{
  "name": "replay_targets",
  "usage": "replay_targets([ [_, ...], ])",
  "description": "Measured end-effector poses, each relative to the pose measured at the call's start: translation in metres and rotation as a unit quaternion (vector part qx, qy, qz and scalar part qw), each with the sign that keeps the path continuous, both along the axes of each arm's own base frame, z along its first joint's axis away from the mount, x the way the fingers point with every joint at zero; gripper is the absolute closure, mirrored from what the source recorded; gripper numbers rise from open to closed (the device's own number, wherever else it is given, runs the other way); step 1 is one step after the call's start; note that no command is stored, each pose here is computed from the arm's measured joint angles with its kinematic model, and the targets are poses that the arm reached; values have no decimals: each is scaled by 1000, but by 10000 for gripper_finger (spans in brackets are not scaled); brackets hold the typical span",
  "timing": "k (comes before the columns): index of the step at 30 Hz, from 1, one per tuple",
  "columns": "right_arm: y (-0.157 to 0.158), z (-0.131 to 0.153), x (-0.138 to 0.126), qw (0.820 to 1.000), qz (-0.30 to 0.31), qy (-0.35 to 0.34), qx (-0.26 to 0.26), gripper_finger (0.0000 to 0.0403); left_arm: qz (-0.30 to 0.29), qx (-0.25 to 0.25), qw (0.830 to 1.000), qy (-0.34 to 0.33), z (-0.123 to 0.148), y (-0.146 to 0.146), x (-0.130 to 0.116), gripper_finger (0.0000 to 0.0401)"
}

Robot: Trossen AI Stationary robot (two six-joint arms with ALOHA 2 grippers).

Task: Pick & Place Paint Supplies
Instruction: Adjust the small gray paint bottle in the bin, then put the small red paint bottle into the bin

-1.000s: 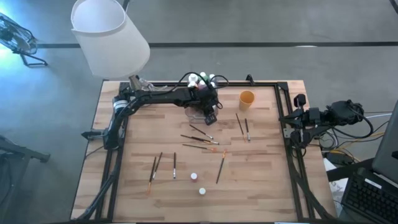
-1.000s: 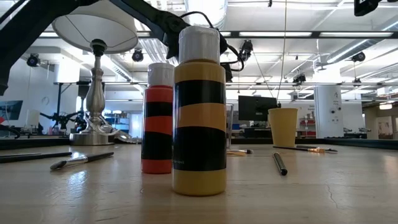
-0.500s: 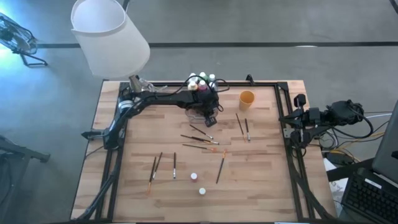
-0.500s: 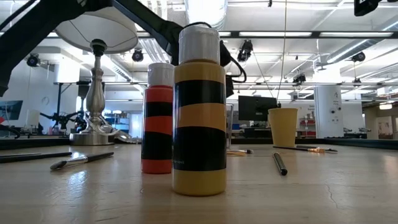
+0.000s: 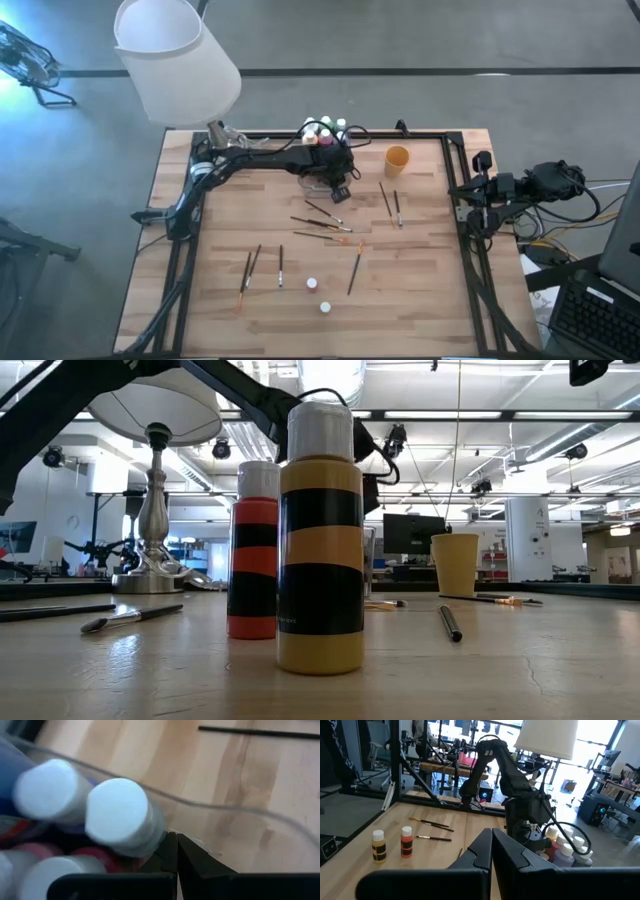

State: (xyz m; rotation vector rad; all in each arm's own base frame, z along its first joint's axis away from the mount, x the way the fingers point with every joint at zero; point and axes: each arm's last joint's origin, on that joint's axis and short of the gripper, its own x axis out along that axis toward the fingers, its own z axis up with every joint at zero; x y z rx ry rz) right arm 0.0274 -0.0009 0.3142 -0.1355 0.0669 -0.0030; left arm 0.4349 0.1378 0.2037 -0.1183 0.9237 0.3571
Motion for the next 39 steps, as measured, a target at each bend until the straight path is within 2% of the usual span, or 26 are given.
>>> replay_targets([
  [5, 0, 0, 0, 1000, 0, 0, 0, 394, -7, -2, 1000, -4, 8, -1, 2, 401],
  [17, 0, 0, 0, 1000, 0, 0, 0, 394, -19, -31, 999, 36, 14, -9, -7, 401],
  [22, 0, 0, 0, 1000, 0, 0, 0, 394, -33, -36, 999, 10, 47, -23, -13, 401],
  [27, 0, 0, 0, 1000, 0, 0, 0, 394, -46, -27, 998, -34, 94, -47, -29, 401],
  [34, 0, 0, 0, 1000, 0, 0, 0, 394, -85, -40, 990, -104, 163, -104, -71, 390],
  [39, 0, 0, 0, 1000, 0, 0, 0, 394, -134, -42, 983, -117, 193, -154, -105, 356],
])
